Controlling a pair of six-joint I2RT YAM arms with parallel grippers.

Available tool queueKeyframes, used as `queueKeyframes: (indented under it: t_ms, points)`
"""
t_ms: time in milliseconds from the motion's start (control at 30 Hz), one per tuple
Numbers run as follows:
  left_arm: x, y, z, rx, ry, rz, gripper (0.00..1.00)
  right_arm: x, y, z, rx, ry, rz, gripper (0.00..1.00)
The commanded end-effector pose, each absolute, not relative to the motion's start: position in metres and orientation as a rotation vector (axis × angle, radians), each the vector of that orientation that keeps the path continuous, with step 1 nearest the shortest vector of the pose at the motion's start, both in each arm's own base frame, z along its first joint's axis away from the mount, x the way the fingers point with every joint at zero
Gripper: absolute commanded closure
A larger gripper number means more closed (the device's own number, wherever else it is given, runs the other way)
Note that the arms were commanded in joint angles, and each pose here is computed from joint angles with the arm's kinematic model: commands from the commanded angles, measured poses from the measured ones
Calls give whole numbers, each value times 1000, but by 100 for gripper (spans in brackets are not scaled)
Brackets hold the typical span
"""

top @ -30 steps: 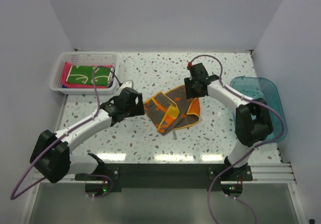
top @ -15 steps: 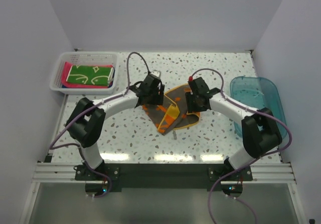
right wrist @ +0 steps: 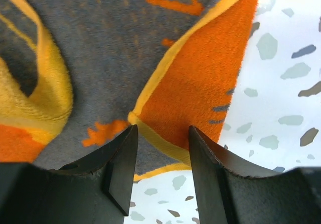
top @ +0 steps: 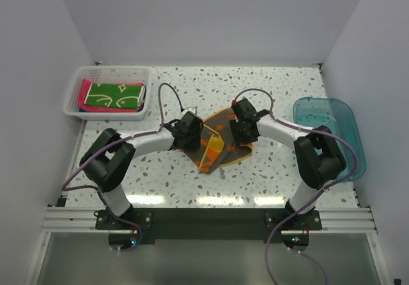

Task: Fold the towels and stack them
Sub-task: Flatten out the crumpled towel

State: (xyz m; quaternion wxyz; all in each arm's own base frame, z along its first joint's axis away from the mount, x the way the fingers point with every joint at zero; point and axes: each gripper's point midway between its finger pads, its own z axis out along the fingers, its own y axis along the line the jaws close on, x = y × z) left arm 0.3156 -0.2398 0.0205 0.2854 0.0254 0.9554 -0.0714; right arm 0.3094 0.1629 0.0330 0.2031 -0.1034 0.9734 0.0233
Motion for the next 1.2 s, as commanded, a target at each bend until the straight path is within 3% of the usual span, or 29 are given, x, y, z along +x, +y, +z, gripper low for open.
queueKeyframes:
  t_ms: [0,467,733,867,1033,1167]
  points:
    - [275,-203,1,-71,2644,-102,41,325,168,43,-339,2669,6,51]
    - [189,-155,-7,-293,2715,-188,38,348,143,27,-353,2653,-273,63]
    - [180,-155,-3,-314,2715,-237,38,394,90,81,2,2576,-174,55]
    - [179,-158,1,-329,2703,-267,36,392,114,100,-74,2547,-37,54]
    - [177,-157,0,-334,2703,-258,36,351,201,100,-424,2501,151,54]
    - [178,-158,1,-330,2699,-254,35,325,245,87,-476,2504,333,55]
